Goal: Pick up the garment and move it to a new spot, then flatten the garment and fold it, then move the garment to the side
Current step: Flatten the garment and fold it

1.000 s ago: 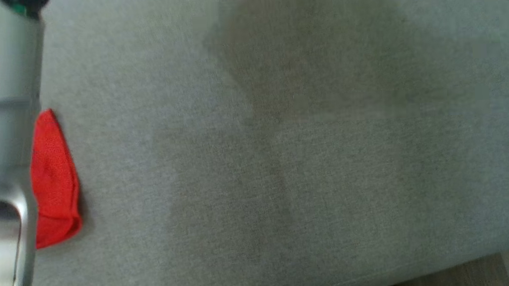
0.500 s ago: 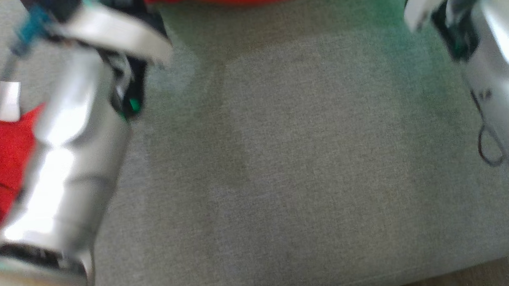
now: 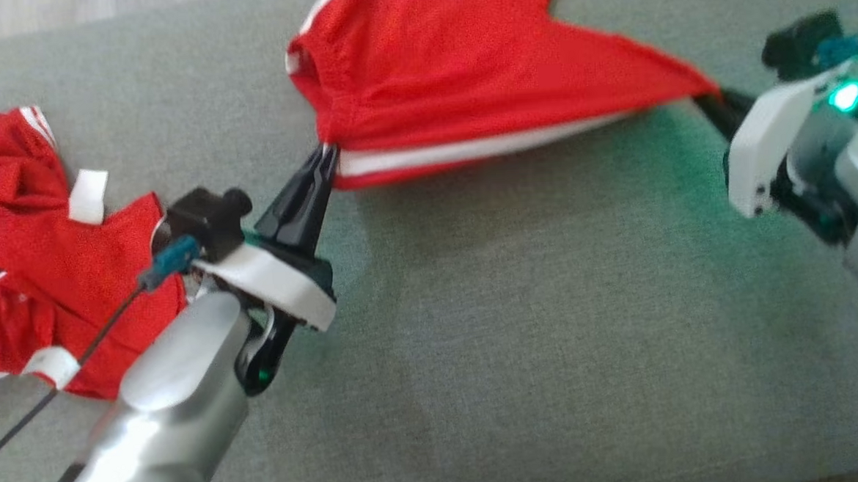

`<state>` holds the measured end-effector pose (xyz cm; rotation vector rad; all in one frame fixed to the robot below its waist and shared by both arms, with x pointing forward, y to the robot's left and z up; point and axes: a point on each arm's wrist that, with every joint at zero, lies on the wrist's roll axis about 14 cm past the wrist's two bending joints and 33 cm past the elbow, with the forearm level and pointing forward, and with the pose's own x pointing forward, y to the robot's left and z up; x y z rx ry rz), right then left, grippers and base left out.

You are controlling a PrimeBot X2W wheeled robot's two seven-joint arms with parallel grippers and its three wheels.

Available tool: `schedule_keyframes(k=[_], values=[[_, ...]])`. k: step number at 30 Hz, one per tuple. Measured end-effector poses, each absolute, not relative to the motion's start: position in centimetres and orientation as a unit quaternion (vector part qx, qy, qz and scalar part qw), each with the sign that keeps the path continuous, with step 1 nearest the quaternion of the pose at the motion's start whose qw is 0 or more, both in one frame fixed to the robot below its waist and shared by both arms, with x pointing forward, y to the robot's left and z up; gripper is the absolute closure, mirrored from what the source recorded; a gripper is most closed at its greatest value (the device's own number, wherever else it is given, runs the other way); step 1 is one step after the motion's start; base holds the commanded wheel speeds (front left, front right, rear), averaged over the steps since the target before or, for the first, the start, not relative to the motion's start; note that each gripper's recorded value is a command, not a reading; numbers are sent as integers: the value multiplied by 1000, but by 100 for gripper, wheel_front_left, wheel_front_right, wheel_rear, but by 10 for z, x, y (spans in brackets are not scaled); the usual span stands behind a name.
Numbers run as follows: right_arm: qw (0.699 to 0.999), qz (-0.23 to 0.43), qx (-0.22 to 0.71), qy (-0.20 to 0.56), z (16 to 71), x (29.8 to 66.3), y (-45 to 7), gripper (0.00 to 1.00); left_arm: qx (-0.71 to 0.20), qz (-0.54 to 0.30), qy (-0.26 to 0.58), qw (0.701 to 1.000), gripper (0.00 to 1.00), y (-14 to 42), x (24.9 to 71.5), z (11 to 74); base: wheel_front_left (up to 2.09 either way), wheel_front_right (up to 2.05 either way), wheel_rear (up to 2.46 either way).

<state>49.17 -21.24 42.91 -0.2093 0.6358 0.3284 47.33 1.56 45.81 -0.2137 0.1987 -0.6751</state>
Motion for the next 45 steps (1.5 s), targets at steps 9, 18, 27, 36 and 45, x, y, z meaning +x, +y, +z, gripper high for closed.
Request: schedule_keyframes(k=[9, 18, 27, 36, 45], values=[[916, 176, -90, 349, 429, 435, -221, 100, -106, -344, 96, 928, 100, 12, 430, 464, 0, 0, 0], [900, 179, -52, 393, 428, 359, -236, 100, -134, -351, 88, 922, 100, 1, 369, 473, 0, 0, 0], [899, 182, -37, 396, 439, 330, -246, 100, -150, -351, 65, 922, 100, -3, 342, 489, 0, 0, 0], [915, 181, -74, 353, 452, 371, -245, 100, -145, -341, 60, 927, 100, 2, 363, 490, 0, 0, 0], [926, 189, -118, 306, 469, 440, -229, 100, -140, -318, 64, 936, 100, 12, 400, 483, 0, 0, 0]])
